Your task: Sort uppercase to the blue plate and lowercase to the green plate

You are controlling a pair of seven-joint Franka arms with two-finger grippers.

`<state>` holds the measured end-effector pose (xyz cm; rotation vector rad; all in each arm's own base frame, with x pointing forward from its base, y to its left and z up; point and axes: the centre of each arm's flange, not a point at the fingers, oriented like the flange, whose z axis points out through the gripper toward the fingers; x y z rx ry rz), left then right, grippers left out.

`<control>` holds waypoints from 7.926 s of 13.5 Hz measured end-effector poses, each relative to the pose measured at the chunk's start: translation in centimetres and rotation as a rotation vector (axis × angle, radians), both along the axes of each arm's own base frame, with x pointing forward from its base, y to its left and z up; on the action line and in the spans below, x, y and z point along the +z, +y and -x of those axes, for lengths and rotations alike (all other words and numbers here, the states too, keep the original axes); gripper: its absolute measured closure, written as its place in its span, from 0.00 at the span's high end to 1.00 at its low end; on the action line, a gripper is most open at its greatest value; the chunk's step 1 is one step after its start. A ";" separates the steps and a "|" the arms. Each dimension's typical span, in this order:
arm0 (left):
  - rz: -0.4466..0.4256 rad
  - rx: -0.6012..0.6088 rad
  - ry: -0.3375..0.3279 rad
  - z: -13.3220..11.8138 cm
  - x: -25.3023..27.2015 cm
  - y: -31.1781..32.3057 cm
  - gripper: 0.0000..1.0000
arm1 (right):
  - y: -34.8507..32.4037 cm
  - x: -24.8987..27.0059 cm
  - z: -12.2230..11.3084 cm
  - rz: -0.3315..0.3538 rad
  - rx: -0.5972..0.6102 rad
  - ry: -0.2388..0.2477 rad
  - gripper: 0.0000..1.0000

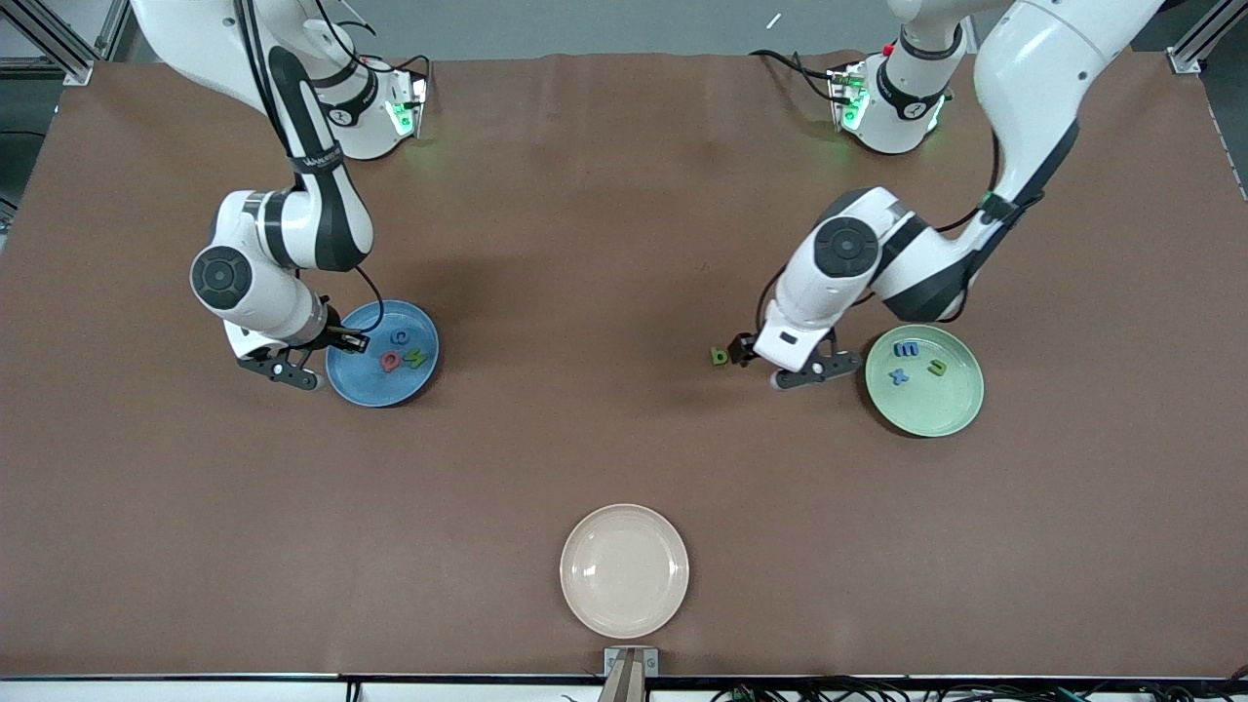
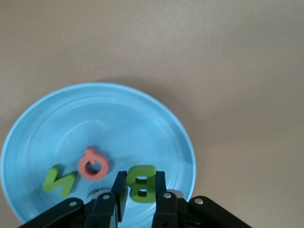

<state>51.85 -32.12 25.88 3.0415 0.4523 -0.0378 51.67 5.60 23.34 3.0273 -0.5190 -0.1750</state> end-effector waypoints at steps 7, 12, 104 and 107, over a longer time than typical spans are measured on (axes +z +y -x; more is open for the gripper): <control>-0.028 0.028 0.019 -0.9 -4.7 -4.5 0.78 | 0.3 -2.8 0.2 0.041 0.022 0.006 0.28; -0.029 0.029 0.039 -0.8 -6.0 -4.7 0.62 | 2.8 -3.3 0.6 0.000 0.021 0.014 0.28; -0.002 -0.156 0.097 -13.9 7.3 28.4 0.99 | -8.2 38.3 -5.6 -0.107 0.280 0.043 1.00; 0.002 -0.175 0.058 -13.4 12.1 29.6 0.99 | -8.1 40.8 -3.4 -0.104 0.283 0.010 1.00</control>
